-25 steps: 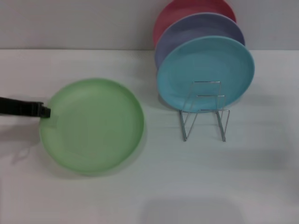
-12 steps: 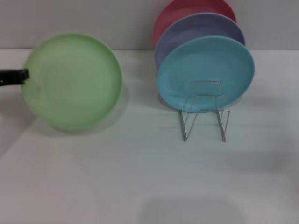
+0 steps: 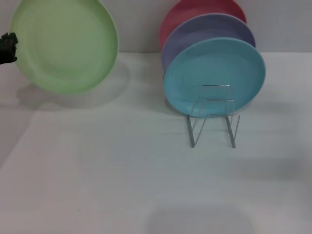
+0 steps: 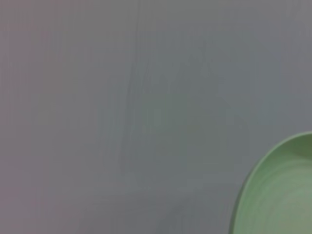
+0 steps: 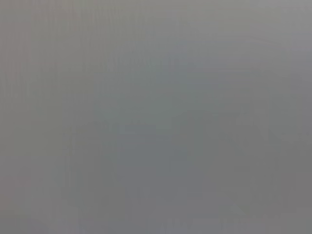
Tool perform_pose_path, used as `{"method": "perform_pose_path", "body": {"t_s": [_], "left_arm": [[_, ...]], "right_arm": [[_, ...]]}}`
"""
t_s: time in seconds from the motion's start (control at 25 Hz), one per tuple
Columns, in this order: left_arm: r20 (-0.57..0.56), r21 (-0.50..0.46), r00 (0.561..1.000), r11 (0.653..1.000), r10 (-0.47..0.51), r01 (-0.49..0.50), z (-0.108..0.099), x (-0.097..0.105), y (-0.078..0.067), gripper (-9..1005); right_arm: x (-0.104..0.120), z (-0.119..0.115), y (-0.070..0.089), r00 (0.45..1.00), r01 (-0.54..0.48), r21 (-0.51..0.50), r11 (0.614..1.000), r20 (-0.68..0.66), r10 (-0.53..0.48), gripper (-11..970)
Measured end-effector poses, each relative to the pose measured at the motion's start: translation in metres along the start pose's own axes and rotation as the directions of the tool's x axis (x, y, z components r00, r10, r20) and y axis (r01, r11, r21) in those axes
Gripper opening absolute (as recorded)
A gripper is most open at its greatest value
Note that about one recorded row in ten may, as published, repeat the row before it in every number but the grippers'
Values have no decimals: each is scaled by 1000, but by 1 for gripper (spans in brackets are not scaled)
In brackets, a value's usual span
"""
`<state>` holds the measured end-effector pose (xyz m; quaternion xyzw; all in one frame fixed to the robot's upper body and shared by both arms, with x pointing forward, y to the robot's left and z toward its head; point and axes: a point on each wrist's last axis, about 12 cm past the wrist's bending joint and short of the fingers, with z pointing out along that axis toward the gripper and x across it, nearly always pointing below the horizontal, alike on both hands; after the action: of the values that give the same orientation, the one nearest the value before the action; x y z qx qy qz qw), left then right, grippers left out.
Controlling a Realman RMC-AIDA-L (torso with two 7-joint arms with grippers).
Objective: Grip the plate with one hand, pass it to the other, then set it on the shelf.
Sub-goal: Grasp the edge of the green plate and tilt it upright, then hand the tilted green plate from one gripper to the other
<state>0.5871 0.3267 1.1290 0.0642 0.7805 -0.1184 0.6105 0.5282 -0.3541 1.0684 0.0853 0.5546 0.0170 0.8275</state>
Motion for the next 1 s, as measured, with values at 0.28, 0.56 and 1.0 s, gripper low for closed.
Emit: {"method": "perform_pose_path", "body": {"t_s": [0.28,0.56,1.0], "left_arm": [[125,80,992,997,4,-14,-3,5,-5,32],[191,120,981,992,25,-49,-10,11,-8,33],[165,125,985,990,50,-71,-6,10,-12,31]], "right_arm": [[4,2,1,999,-2,6,1000,-36,3,741],[5,3,2,999,-3,1,1000,-38,3,742],[5,8,5,999,-6,-6,1000,-41,6,742]]}}
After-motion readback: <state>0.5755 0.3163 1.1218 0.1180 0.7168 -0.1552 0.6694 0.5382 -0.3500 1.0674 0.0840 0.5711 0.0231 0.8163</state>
